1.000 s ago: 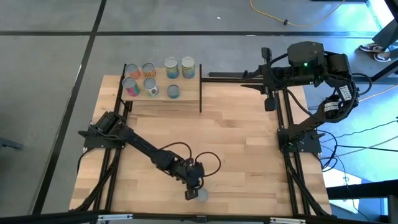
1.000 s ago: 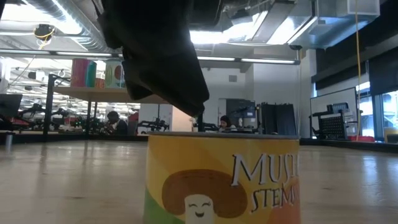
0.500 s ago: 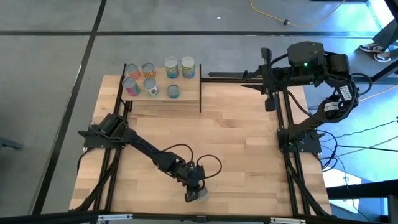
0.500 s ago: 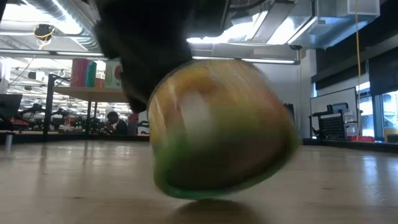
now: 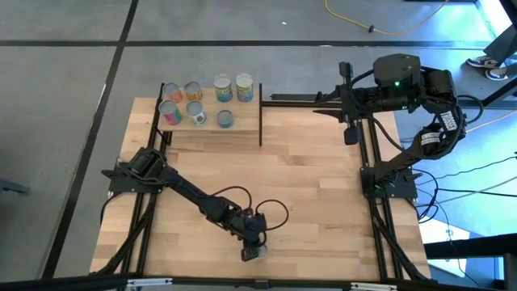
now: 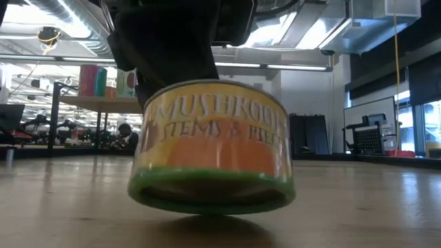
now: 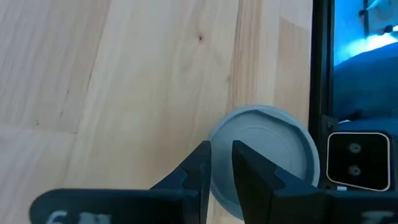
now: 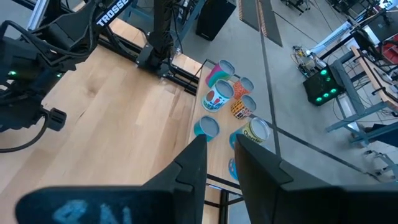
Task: Pick and place cans onto a shelf
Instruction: Put the canned mushroom on the shelf
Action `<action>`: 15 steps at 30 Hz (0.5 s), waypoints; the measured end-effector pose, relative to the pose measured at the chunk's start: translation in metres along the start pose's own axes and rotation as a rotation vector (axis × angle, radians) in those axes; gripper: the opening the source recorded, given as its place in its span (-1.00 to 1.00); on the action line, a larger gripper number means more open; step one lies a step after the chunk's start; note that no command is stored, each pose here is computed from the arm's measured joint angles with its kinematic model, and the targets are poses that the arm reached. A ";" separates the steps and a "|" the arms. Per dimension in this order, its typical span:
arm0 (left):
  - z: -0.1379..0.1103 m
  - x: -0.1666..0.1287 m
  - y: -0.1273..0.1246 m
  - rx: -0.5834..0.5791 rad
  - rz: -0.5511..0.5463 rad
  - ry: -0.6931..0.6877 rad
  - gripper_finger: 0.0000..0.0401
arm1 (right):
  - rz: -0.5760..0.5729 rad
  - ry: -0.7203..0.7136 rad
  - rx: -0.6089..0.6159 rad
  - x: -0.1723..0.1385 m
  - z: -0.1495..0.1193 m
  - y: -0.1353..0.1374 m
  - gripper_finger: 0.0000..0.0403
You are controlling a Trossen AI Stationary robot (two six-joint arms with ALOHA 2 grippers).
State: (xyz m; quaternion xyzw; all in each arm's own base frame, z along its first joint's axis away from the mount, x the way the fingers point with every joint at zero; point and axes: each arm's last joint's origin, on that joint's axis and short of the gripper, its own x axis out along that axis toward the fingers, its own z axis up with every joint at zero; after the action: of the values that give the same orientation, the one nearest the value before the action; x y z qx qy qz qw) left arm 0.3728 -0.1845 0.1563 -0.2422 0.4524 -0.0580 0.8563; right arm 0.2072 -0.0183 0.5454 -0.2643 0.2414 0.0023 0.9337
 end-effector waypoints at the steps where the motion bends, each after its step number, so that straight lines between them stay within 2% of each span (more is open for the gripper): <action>1: 0.000 0.000 0.000 0.004 -0.002 -0.003 -0.71 | 0.000 0.000 0.000 0.000 0.000 0.000 -0.58; 8: 0.011 -0.007 -0.010 0.076 -0.017 -0.054 -0.71 | 0.000 0.000 0.000 0.000 0.000 0.000 -0.58; 15: 0.003 -0.004 -0.004 0.104 0.016 0.033 -0.71 | 0.001 0.001 0.000 0.000 0.000 0.000 -0.58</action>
State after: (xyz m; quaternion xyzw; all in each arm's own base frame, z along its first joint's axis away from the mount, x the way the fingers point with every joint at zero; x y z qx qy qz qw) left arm 0.3738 -0.1856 0.1626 -0.1928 0.4648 -0.0783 0.8606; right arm 0.2072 -0.0183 0.5453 -0.2642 0.2422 0.0026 0.9336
